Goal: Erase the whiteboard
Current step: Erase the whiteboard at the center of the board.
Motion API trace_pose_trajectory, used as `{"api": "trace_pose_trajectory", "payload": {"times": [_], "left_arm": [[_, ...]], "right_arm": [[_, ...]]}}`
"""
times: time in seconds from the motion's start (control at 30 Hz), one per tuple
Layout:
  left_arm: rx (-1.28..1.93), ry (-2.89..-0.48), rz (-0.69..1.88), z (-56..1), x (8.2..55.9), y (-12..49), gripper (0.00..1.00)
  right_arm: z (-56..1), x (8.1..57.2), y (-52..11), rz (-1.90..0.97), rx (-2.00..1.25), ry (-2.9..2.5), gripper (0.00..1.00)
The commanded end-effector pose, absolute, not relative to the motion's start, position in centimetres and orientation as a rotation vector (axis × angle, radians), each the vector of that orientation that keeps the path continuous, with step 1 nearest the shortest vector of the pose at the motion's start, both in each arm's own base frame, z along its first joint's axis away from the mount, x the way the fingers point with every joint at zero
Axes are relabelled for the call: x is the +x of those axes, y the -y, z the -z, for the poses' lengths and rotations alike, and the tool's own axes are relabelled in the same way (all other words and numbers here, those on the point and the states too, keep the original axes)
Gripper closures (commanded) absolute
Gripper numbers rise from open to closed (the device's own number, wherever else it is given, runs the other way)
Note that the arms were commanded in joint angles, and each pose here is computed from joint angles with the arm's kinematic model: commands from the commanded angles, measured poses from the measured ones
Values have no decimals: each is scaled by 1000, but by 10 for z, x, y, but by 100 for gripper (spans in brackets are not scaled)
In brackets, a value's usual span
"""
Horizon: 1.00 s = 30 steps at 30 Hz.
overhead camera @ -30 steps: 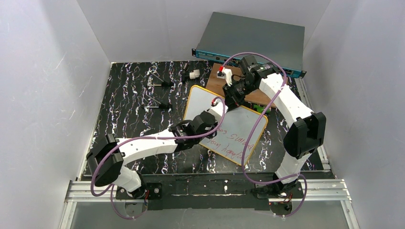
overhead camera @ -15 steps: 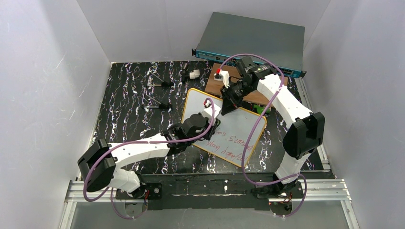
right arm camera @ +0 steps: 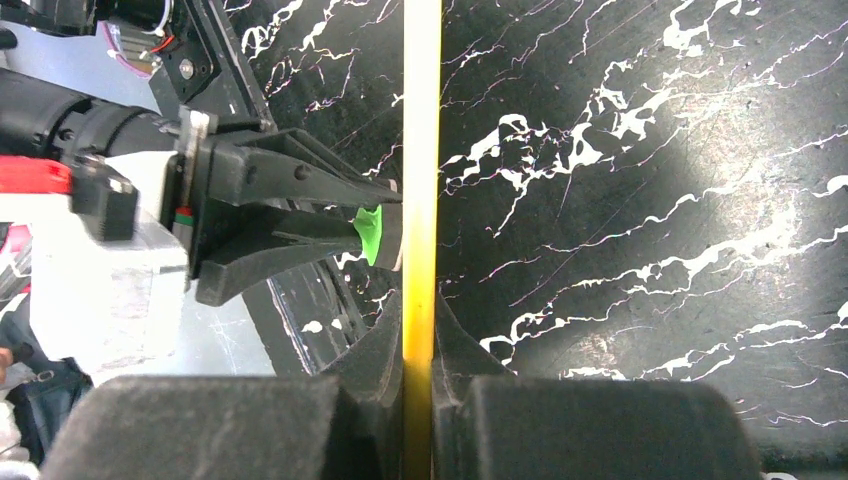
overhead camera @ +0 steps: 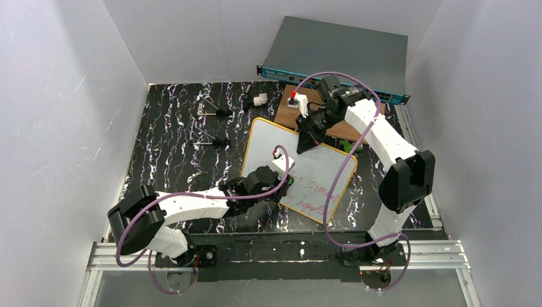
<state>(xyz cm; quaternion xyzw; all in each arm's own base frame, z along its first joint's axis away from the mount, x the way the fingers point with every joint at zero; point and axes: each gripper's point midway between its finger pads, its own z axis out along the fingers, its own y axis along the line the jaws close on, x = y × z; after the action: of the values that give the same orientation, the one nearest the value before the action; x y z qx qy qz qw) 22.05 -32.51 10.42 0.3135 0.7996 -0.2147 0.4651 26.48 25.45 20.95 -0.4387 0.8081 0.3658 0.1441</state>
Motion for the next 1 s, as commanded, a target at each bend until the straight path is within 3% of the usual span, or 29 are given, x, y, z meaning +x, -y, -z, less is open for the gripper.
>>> {"api": "trace_pose_trajectory", "payload": {"times": [0.0, 0.3, 0.77, 0.8, 0.83, 0.97], "left_arm": [[808, -2100, 462, -56, 203, 310, 100], [697, -2167, 317, -53, 212, 294, 100], [589, -2057, 174, -141, 259, 309, 100], [586, -2047, 179, -148, 262, 309, 100], [585, -2035, 187, -155, 264, 310, 100], [569, -1987, 224, -185, 274, 314, 100]], "right_arm": [[-207, 255, -258, -1057, -1350, -2290, 99], [-207, 256, -258, -1059, -1347, -2296, 99], [-210, 255, -257, -1056, -1347, -2287, 99], [-183, 288, -214, -584, -1333, -2430, 99], [-206, 259, -253, -998, -1347, -2307, 99], [-210, 255, -257, -1056, -1347, -2285, 99]]}}
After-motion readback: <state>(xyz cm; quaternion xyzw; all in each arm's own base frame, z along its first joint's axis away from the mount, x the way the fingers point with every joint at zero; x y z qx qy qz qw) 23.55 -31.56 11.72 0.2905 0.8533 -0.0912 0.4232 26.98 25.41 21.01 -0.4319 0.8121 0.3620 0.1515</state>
